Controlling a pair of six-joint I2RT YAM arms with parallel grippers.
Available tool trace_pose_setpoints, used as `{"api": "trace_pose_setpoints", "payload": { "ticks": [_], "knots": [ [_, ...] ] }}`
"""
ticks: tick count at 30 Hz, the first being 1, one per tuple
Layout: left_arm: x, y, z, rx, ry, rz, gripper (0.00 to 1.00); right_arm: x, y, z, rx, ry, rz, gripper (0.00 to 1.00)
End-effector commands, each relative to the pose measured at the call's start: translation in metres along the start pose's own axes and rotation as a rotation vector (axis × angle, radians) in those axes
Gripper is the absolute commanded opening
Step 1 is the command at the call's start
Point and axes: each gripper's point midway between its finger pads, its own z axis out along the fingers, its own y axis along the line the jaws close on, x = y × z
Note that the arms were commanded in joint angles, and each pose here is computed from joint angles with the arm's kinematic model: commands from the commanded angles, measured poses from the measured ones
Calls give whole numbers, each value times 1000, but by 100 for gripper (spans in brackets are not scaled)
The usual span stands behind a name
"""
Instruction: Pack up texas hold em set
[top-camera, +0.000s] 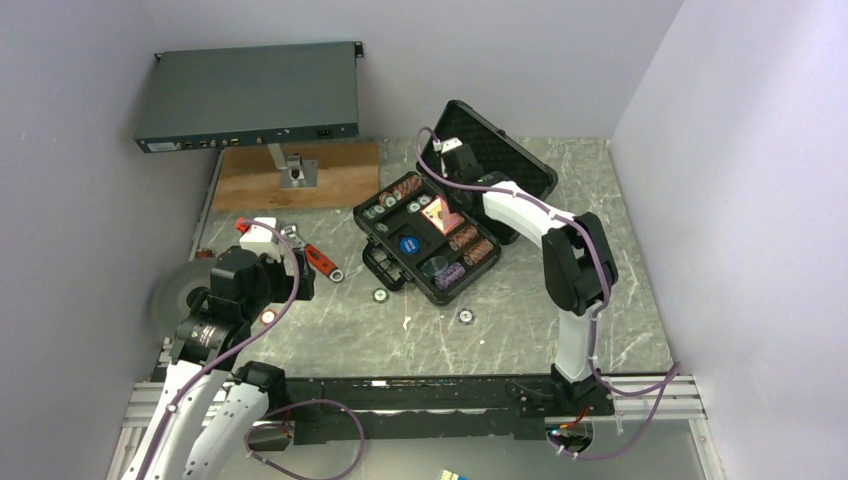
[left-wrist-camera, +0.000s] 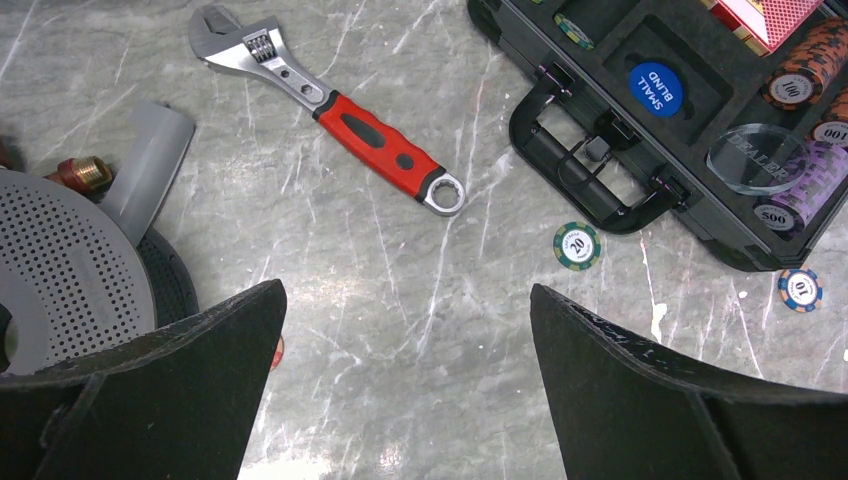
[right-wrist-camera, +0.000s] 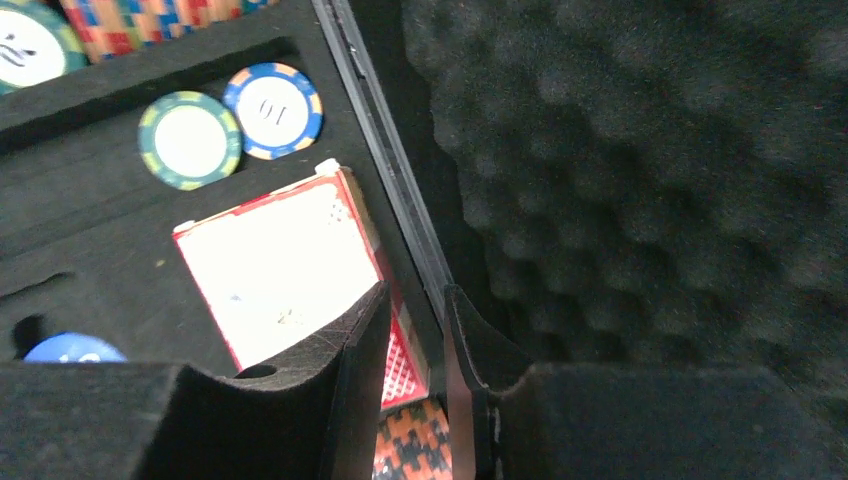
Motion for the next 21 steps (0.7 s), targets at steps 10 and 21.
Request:
{"api": "trace_pose_setpoints", "payload": {
  "ticks": [10,21],
  "knots": [
    [-10,-2,0,9,-34,1,99,44,38,26,-53,83,8,25],
    [-10,-2,-1,8,-38,-1,99,90,24,30,38,162,18,25]
  ]
}}
